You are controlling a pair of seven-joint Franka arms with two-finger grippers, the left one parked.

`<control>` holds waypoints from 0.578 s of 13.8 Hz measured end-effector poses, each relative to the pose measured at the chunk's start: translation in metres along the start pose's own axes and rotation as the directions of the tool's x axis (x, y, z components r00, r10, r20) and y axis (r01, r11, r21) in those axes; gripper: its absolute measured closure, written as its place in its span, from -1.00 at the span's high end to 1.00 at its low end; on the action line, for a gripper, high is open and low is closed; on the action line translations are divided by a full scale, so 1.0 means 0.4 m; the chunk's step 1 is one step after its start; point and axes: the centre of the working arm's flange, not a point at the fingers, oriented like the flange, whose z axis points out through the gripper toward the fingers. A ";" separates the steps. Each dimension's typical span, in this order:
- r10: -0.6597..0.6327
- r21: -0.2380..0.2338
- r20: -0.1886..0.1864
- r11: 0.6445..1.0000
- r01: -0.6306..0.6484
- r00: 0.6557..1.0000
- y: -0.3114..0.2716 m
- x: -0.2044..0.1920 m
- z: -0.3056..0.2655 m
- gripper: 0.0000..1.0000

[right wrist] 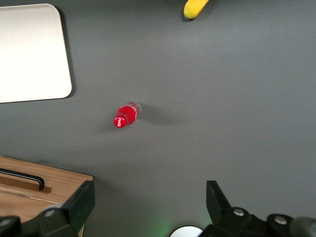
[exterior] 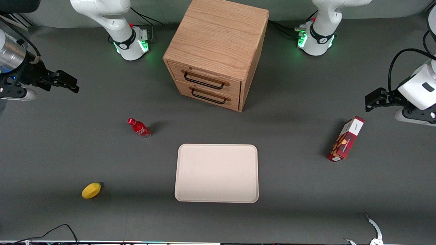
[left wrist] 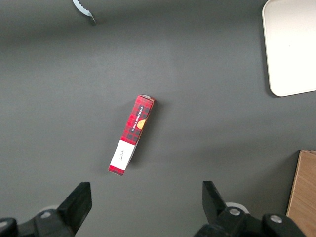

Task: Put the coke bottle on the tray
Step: 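Move the open right gripper down to the red Coca-Cola bottle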

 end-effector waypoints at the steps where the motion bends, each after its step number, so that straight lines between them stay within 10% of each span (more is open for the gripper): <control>1: 0.000 0.001 0.000 1.000 0.000 1.000 0.000 -0.001 -0.004 1.00; 8: -0.056 0.018 0.010 0.998 0.055 0.998 -0.093 0.023 0.082 1.00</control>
